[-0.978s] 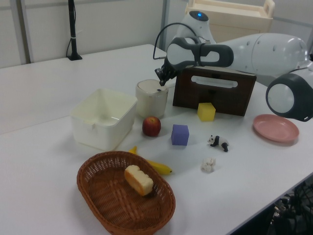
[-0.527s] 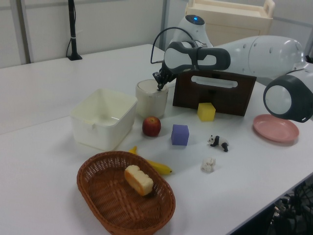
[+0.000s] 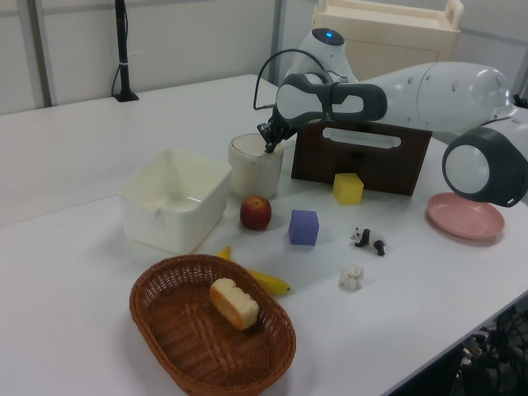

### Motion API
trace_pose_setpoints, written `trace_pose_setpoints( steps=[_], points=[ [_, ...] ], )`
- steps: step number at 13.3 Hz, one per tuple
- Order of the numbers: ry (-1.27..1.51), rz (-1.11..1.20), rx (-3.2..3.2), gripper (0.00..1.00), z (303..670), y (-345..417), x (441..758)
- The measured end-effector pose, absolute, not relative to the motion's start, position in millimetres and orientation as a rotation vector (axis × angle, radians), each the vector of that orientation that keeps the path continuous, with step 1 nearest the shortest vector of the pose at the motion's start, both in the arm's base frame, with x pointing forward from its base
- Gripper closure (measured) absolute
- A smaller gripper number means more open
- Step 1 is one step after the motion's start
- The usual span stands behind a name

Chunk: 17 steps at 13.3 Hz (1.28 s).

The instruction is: Open the trash can

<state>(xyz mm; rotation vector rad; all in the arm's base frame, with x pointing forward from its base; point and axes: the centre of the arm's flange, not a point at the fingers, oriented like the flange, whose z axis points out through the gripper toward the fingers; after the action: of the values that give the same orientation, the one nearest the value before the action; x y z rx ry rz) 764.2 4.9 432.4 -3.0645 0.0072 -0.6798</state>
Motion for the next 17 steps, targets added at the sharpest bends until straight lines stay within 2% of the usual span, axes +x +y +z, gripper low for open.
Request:
trace_pose_setpoints(
  steps=[8,10,13,14,17],
  points=[
    [-0.008,-0.692,-3.073,0.99,434.9,6.3,764.9],
    [-0.007,-0.755,-3.053,0.99,457.5,6.4,763.9],
    [-0.008,-0.875,-3.001,0.99,529.5,7.9,744.8],
    [-0.011,-0.872,-3.001,0.99,554.1,8.8,730.1],
    [-0.02,-0.757,-3.033,0.99,584.0,11.9,696.6]
  ],
)
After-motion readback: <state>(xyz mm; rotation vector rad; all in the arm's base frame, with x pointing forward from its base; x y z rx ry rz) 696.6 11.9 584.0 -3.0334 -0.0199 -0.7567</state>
